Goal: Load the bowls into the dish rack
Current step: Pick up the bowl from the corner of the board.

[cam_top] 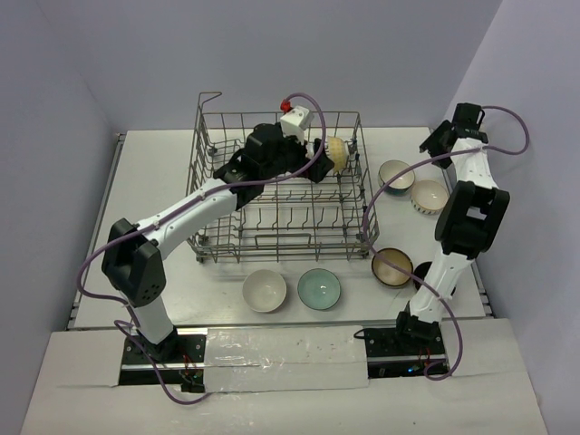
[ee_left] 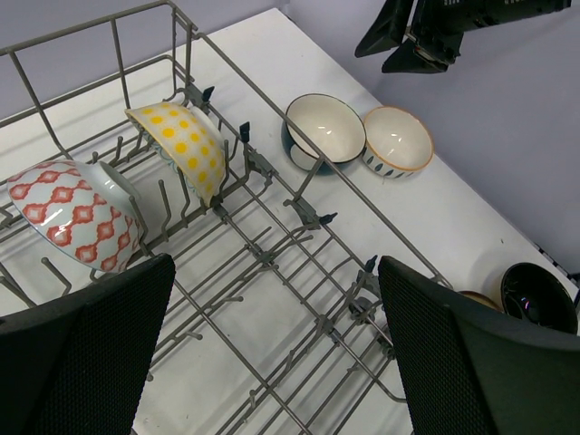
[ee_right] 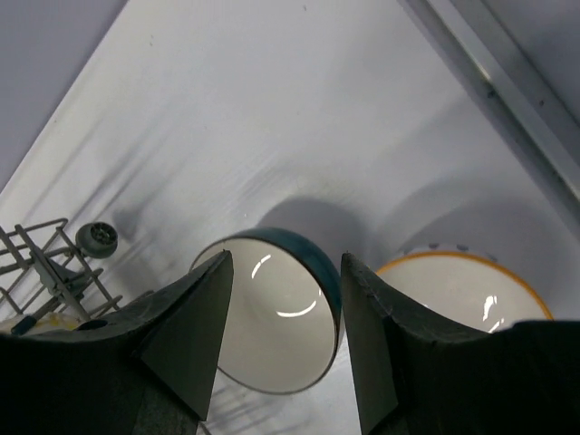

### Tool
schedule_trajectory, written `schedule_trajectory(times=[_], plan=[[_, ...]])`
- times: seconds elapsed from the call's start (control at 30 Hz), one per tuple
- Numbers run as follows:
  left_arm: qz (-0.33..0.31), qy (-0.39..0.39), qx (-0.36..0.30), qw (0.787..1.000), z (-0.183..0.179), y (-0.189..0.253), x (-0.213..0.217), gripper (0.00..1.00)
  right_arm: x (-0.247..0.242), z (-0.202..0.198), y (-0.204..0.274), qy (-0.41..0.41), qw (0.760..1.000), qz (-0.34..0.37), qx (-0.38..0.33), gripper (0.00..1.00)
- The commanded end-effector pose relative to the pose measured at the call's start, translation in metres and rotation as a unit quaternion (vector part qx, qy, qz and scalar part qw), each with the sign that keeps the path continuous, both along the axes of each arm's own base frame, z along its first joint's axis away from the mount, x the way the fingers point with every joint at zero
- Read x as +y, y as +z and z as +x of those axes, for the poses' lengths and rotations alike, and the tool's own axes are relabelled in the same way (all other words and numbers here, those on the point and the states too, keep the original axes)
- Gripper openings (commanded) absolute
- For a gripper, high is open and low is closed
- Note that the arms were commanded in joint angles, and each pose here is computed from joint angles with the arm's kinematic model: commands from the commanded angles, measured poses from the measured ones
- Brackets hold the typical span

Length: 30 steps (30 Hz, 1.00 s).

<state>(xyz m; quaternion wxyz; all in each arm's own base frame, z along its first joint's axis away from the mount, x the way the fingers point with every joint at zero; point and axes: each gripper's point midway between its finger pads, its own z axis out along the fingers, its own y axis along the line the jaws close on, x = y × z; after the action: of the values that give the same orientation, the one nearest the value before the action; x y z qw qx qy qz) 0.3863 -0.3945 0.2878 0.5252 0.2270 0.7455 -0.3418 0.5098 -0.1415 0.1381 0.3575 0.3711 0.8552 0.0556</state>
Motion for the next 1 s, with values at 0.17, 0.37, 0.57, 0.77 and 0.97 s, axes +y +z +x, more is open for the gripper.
schedule_trajectory(times=[0.17, 0.37, 0.57, 0.77, 0.97], plan=[[-0.005, -0.005, -0.014, 1.000, 0.006, 0.013, -0.006, 0.99, -0.006, 0.021, -0.004, 0.062, 0.997, -0.035, 0.018, 0.58], [-0.003, -0.010, -0.008, 1.000, 0.013, 0.007, -0.008, 0.99, 0.001, 0.027, -0.021, 0.110, 0.993, -0.030, 0.022, 0.59], [-0.007, -0.017, -0.002, 1.000, 0.018, 0.002, -0.010, 0.99, 0.009, 0.025, -0.031, 0.134, 0.991, -0.020, 0.021, 0.59], [-0.005, -0.020, 0.004, 1.000, 0.018, -0.004, -0.010, 0.99, 0.015, 0.020, -0.038, 0.152, 0.988, -0.013, 0.027, 0.56], [-0.006, -0.021, 0.011, 1.000, 0.018, -0.008, -0.010, 0.99, 0.025, 0.015, -0.045, 0.168, 0.985, -0.002, 0.031, 0.46]])
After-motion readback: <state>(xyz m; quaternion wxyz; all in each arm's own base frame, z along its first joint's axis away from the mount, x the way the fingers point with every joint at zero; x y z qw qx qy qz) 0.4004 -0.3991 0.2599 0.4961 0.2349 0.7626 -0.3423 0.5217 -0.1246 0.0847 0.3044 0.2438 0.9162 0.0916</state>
